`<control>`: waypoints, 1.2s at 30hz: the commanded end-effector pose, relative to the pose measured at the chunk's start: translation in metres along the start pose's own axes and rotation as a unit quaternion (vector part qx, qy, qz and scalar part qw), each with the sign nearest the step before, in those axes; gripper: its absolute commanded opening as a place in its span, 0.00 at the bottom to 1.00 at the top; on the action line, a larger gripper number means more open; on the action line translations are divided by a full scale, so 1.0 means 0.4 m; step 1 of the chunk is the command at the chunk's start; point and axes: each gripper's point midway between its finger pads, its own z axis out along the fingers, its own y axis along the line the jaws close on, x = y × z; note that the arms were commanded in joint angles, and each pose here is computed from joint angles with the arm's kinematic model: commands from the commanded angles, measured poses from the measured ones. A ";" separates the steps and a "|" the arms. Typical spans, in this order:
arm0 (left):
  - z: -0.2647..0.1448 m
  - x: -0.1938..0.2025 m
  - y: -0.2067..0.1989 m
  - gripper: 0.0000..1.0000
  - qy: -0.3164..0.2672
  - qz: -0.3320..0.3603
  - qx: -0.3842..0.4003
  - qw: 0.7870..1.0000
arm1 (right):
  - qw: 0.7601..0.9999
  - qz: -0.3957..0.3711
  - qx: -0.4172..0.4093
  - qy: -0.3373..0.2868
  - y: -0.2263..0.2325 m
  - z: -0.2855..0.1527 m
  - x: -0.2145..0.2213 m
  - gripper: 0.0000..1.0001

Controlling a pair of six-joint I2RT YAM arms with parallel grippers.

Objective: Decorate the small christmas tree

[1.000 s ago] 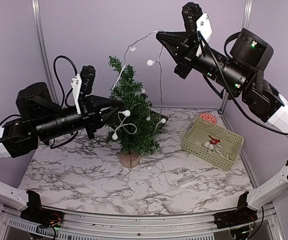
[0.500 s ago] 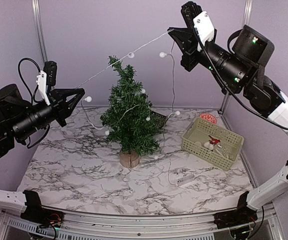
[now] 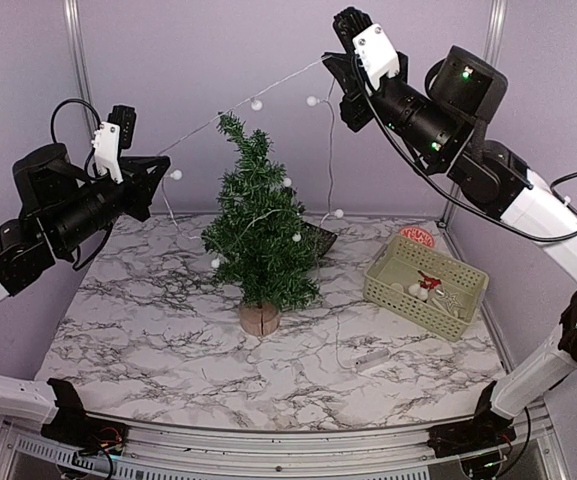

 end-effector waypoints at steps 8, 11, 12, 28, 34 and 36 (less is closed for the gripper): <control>0.060 -0.173 0.090 0.00 -0.074 0.015 -0.030 0.997 | 0.993 0.034 0.088 -0.077 -0.146 0.011 -0.093 0.00; 0.096 -0.151 0.108 0.00 -0.064 0.014 -0.034 0.997 | 0.992 0.047 0.089 -0.072 -0.149 0.029 -0.061 0.00; 0.107 -0.142 0.116 0.00 -0.063 0.010 -0.038 0.997 | 0.992 0.052 0.090 -0.069 -0.152 0.036 -0.047 0.00; 0.326 -0.057 0.165 0.00 -0.059 -0.073 0.011 0.996 | 0.986 0.111 0.115 0.038 -0.170 0.119 0.229 0.00; 0.416 0.020 0.145 0.00 -0.027 -0.085 0.038 0.995 | 0.978 0.134 0.126 0.097 -0.187 0.099 0.352 0.00; 0.444 0.044 0.135 0.00 -0.018 -0.092 0.051 0.994 | 0.975 0.136 0.130 0.116 -0.194 0.085 0.390 0.00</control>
